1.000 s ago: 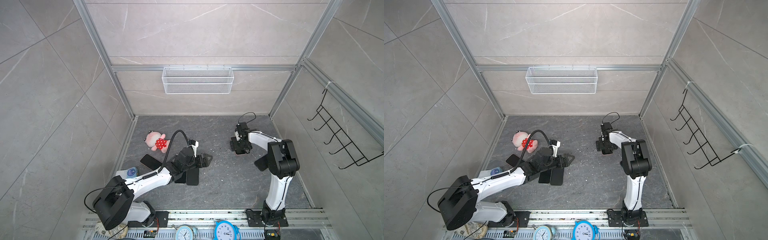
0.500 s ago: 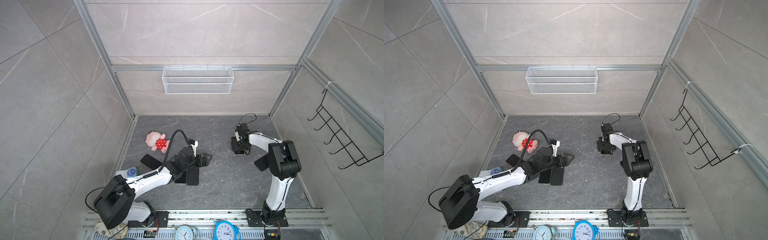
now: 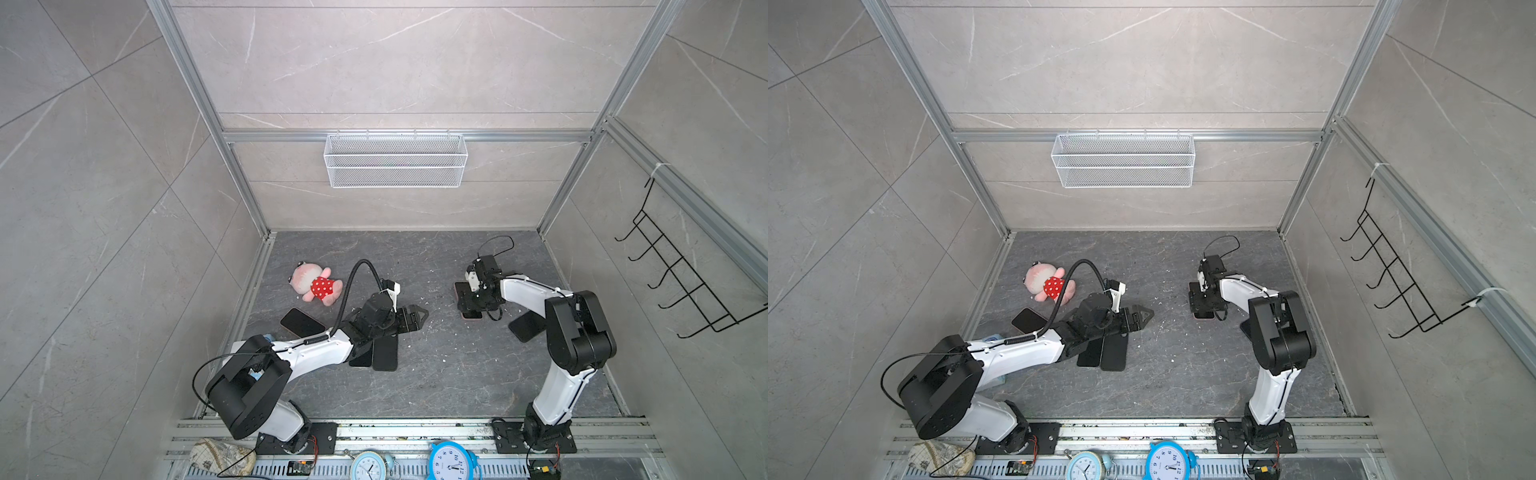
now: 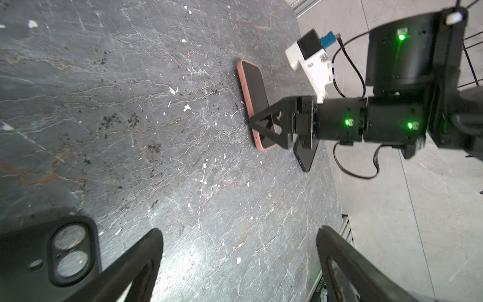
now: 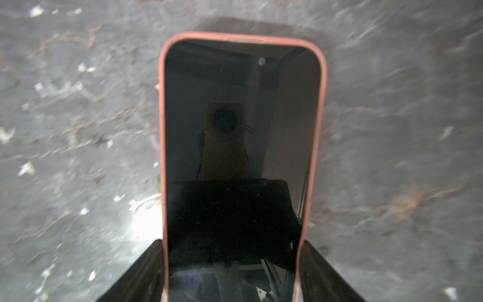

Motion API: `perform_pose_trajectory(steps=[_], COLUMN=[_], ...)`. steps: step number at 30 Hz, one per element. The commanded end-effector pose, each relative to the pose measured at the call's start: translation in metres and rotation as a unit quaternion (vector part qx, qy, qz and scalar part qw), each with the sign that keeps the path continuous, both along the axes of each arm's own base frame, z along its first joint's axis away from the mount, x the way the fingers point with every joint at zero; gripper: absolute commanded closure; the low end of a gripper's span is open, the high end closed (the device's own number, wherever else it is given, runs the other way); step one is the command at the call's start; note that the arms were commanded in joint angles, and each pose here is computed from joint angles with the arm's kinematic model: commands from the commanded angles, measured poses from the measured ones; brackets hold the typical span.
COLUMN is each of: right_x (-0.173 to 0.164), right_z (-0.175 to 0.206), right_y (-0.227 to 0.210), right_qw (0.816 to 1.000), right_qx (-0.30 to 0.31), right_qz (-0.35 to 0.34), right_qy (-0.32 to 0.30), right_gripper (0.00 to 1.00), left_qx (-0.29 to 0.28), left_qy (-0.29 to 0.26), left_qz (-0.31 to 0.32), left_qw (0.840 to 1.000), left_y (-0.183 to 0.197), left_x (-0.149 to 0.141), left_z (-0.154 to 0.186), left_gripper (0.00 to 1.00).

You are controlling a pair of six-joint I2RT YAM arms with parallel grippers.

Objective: Take the phone out of the phone case
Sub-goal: Pick up the phone from the top-right of the table.

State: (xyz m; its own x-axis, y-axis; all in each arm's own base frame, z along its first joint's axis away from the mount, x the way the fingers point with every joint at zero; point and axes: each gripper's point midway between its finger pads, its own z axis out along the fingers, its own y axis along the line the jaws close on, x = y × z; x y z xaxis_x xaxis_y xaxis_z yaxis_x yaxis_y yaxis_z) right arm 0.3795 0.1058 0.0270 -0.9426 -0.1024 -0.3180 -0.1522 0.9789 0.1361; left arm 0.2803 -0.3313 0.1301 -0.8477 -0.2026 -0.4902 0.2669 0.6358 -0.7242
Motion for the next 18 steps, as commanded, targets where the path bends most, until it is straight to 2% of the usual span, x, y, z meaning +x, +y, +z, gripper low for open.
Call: perform_pose_trajectory(steps=[1,6,10,18], right_x=[-0.005,-0.025,-0.043,-0.076], right_z=[0.025,0.044,0.057,0.066], right_y=[0.028,0.061,0.084,0.119], right_qw=[0.997,0.990,0.983,0.972], right_qx=[0.065,0.114,0.147,0.162], right_qz=[0.019,0.067,0.103,0.161], right_qy=[-0.029,-0.042,-0.047,-0.046], right_gripper=[0.64,0.64,0.65,0.65], left_qx=[-0.051,-0.081,-0.083,-0.114], left_qy=[-0.009,0.013,0.038,0.065], left_qz=[0.006,-0.001,0.021,0.040], left_qw=[0.999,0.997,0.996,0.991], left_y=[-0.017,-0.035,-0.032,-0.027], left_x=[0.019,0.031,0.042,0.054], left_z=[0.023,0.015,0.000,-0.015], left_gripper=[0.06,0.08,0.10,0.19])
